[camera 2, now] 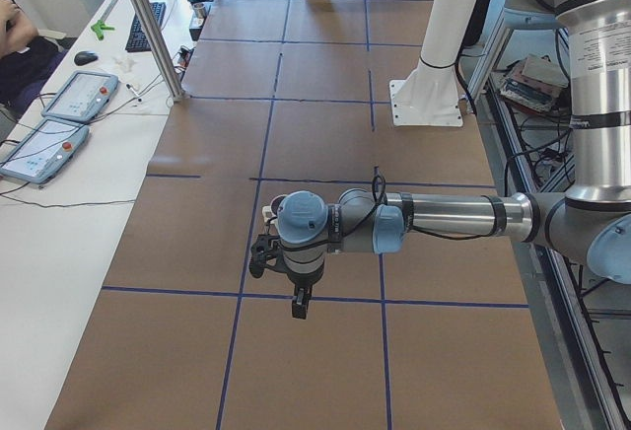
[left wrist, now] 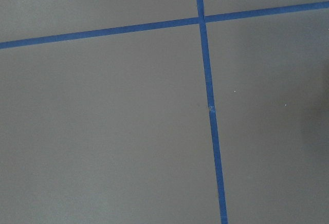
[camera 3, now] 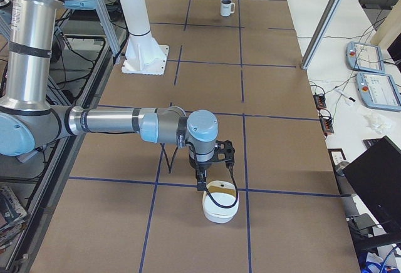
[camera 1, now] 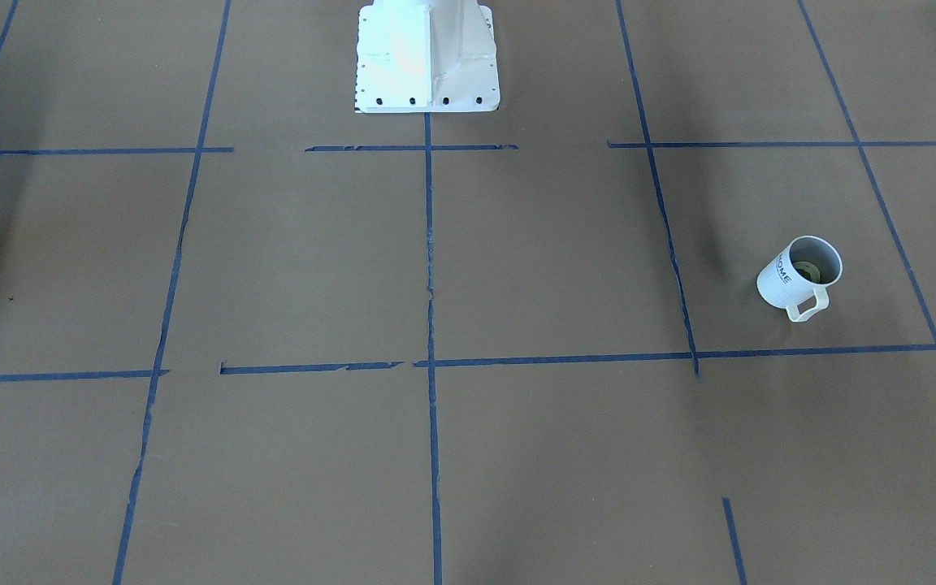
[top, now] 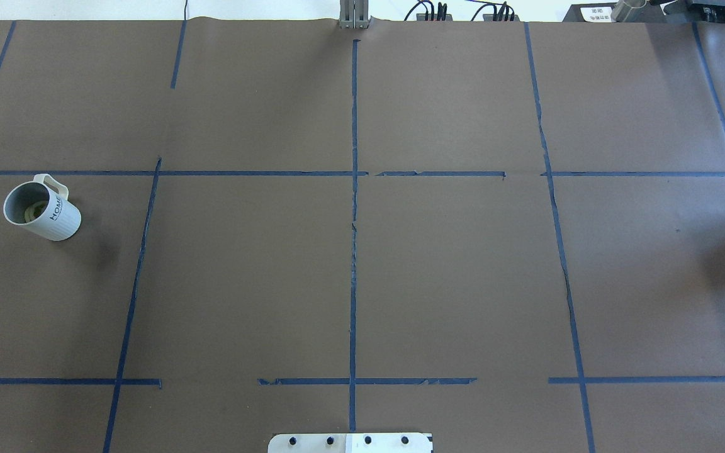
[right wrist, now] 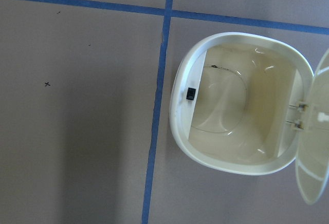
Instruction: Left arm hands cup to right arm to dump lemon
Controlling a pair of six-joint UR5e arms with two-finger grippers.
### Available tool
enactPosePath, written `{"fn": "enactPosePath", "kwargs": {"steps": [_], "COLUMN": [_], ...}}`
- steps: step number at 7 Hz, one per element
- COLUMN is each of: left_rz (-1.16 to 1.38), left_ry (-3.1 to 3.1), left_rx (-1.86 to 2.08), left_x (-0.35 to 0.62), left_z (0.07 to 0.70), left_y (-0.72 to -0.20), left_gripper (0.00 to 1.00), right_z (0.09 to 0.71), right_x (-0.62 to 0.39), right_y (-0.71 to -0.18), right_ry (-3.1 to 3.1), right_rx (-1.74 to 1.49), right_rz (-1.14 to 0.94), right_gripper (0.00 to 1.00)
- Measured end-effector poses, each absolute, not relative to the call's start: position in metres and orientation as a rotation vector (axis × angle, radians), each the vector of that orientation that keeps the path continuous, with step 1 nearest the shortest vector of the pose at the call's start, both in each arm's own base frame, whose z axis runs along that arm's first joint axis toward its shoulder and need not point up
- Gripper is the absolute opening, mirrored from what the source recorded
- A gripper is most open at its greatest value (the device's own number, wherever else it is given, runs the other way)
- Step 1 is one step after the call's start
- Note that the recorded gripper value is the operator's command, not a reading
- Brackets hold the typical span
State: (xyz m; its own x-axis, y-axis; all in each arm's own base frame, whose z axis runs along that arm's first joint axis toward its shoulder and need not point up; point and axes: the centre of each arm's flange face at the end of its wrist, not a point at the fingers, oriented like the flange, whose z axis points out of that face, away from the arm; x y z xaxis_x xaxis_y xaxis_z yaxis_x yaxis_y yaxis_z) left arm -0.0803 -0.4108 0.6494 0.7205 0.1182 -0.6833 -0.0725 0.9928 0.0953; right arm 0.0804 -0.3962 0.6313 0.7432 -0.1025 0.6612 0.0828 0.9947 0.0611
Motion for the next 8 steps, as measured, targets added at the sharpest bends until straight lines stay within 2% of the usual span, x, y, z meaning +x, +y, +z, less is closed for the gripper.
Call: {"fn": "enactPosePath", "kwargs": {"steps": [4,8], "left_rz": [0.121,0.181], "left_ry": [0.759,0.753], "left_rx": [0.065,0.208], "left_x": [-0.076,-0.074], "left_z": [0.647,0.592], "left_y": [-0.414,-0.471], "left_gripper": [1.00,1.00], "right_z": [0.630,0.625], "right_x": [0.080,0.079], "right_y": [-0.397,-0.401], "right_ry": [-0.727,-0.736], "right_rx": [0.031,0.042], "right_rz": [-0.103,-0.108], "right_gripper": [1.00,1.00]}}
